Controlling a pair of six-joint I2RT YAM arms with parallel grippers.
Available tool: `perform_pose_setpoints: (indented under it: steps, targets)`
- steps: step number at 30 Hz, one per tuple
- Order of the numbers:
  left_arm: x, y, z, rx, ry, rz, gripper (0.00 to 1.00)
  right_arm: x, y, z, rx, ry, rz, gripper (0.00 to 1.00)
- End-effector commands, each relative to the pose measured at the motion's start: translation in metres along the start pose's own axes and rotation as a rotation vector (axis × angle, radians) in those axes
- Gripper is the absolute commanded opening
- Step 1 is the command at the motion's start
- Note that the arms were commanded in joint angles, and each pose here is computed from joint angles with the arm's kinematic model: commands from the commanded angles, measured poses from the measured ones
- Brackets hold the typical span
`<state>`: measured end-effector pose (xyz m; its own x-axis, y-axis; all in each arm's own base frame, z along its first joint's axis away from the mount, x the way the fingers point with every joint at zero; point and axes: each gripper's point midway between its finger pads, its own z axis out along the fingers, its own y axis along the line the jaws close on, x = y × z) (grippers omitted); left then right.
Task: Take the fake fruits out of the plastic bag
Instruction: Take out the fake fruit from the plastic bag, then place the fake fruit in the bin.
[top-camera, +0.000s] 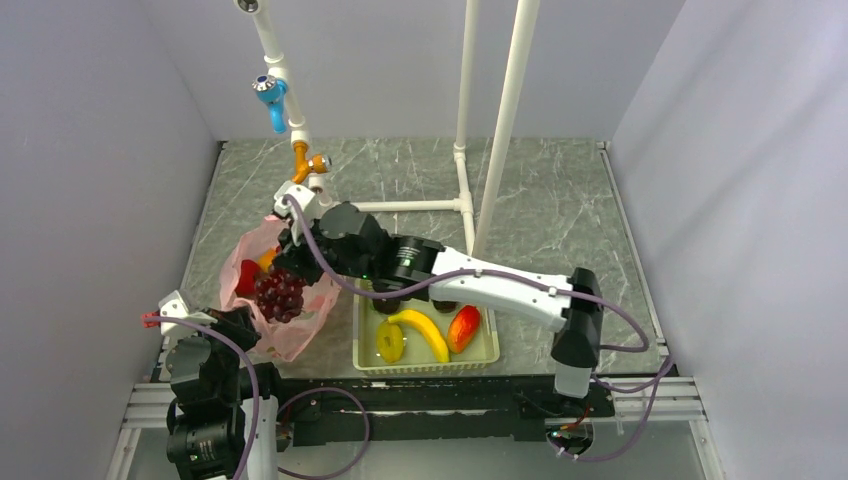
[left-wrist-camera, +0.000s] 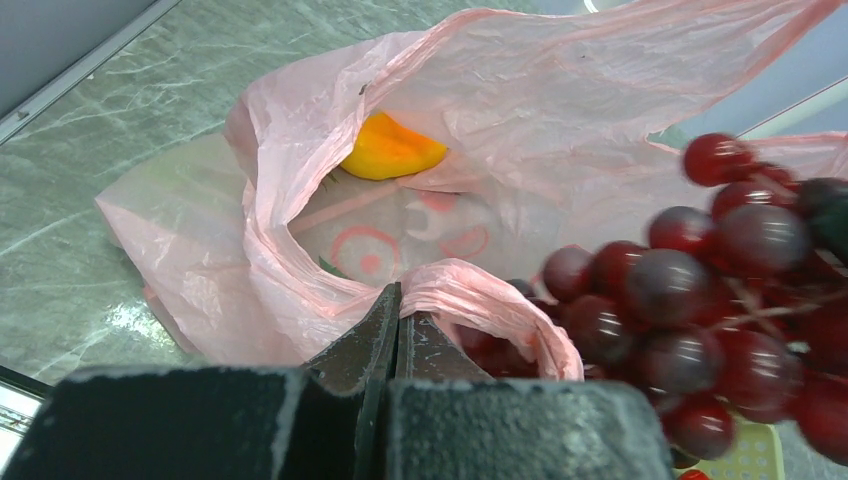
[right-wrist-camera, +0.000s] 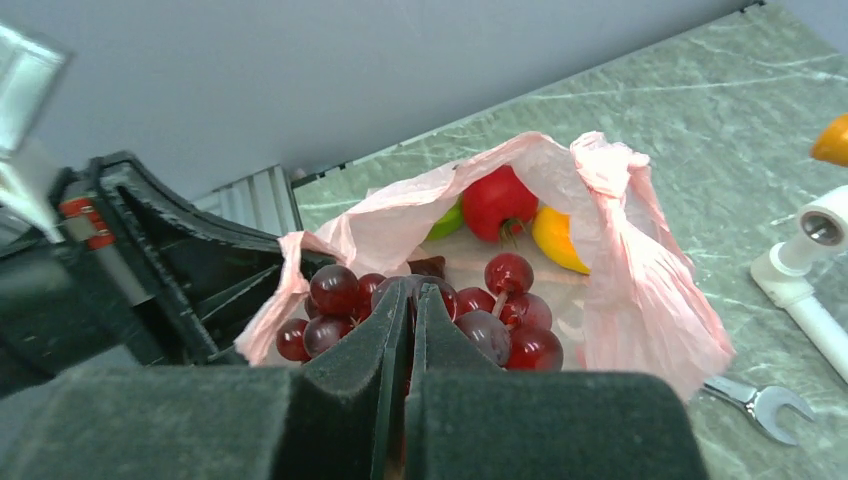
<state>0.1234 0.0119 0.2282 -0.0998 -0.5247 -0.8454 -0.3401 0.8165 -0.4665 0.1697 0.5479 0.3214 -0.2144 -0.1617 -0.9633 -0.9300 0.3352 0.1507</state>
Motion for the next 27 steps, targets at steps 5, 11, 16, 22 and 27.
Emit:
perform_pose_setpoints:
  steps: [5,11,16,22,27]
  targets:
    - [-0.021,-0.012,-0.04,0.154,-0.268,0.012,0.0,-0.073,-0.011,-0.084,0.09,-0.204,-0.011,0.0]
    - [-0.021,-0.012,-0.041,0.156,-0.272,0.01,0.0,-0.076,-0.039,-0.162,0.235,-0.279,-0.051,0.0]
    - [-0.02,-0.012,-0.041,0.156,-0.271,0.011,0.0,-0.038,-0.079,-0.21,0.419,-0.287,-0.047,0.0]
    - [-0.019,-0.014,-0.04,0.166,-0.263,0.015,0.0,0.056,-0.117,-0.212,0.566,-0.036,0.0,0.0]
    - [-0.019,-0.014,-0.04,0.168,-0.265,0.015,0.0,0.121,-0.11,-0.201,0.521,0.117,0.082,0.0]
